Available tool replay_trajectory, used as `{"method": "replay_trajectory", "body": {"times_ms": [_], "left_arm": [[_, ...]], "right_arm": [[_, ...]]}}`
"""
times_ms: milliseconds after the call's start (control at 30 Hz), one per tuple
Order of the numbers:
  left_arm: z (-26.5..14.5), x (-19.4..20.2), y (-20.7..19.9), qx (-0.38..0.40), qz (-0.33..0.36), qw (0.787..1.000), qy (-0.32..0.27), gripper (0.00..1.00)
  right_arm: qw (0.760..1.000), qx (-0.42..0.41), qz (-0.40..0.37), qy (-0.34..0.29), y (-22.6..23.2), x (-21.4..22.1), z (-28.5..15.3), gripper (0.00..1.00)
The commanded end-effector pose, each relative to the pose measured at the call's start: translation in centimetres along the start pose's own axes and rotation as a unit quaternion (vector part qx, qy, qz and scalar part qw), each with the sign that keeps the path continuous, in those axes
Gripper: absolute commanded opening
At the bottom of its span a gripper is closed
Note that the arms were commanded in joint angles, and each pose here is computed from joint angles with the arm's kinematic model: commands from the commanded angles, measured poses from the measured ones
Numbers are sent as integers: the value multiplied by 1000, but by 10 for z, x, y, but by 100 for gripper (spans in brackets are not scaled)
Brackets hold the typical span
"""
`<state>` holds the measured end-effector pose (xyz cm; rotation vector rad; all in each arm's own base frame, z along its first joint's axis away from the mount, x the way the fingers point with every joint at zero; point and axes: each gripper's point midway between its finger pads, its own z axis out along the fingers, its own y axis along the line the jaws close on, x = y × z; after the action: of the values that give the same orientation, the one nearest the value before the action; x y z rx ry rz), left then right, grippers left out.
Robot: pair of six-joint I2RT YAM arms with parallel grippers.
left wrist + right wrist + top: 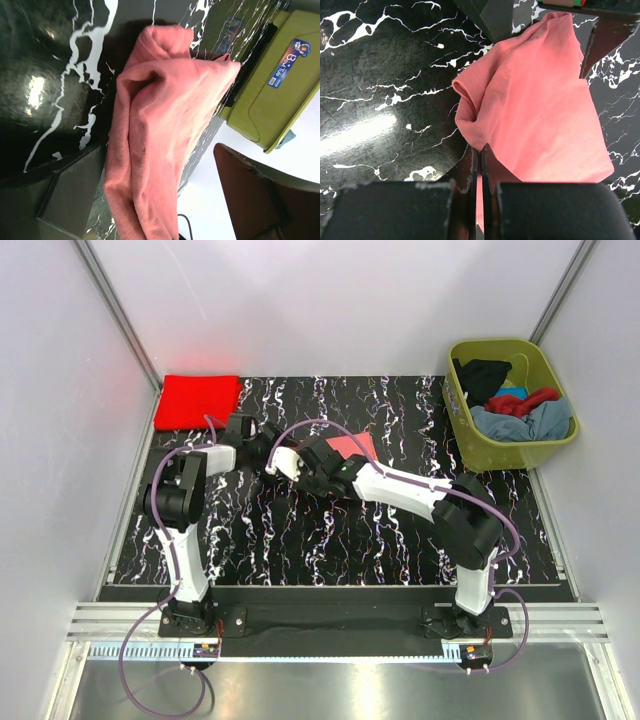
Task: Fold and stack the t-shirts
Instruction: Neatly place the folded tshirt to the corner
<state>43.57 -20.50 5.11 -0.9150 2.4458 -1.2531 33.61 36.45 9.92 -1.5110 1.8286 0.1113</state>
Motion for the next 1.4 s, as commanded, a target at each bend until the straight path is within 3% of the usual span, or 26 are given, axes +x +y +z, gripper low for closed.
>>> {"method": "replay_trajectory", "body": {"times_ms": [0,267,567,867,900,1000,1033,1067,1100,1133,1167,1233,1267,1300,1367], "left_arm": [[2,-6,6,-23,-8,1000,-18,99],[-25,-2,23,-101,-3,994,-40,99],[-6,15,19,-44,-28,999,4,98],[7,13,16,-10,-69,998,12,92],[9,12,17,-8,-70,997,11,90],[14,7,10,13,-64,998,11,72],[15,4,0,29,-52,998,10,63],[16,4,-2,33,-47,998,13,45],[17,2,-2,34,-36,999,12,38],[15,0,-9,41,-23,999,8,33],[14,-3,-9,38,-13,999,6,19],[6,-9,-12,30,36,999,-2,0],[0,-11,-5,13,40,999,-4,0],[-8,-12,-11,18,84,996,-10,0],[-20,-16,-14,4,117,993,-7,0]], "right_arm": [[997,24,26,-62,-28,-38,-26,0],[996,38,30,-71,-45,-39,-29,0],[995,39,45,-85,-50,-47,-33,0],[993,29,59,-102,-49,-57,-38,0],[992,27,61,-103,-48,-58,-38,0],[992,16,73,-106,-42,-56,-40,0],[991,13,77,-105,-40,-55,-41,0],[991,9,86,-103,-36,-52,-41,0],[991,5,91,-101,-33,-49,-40,1],[990,-2,102,-100,-29,-48,-40,5],[990,-7,108,-96,-24,-42,-41,26],[988,-8,121,-91,-20,-36,-45,41],[987,-6,132,-86,-17,-27,-52,47],[987,-1,137,-82,-16,-23,-56,61],[985,18,155,-72,-15,-8,-68,73]]}}
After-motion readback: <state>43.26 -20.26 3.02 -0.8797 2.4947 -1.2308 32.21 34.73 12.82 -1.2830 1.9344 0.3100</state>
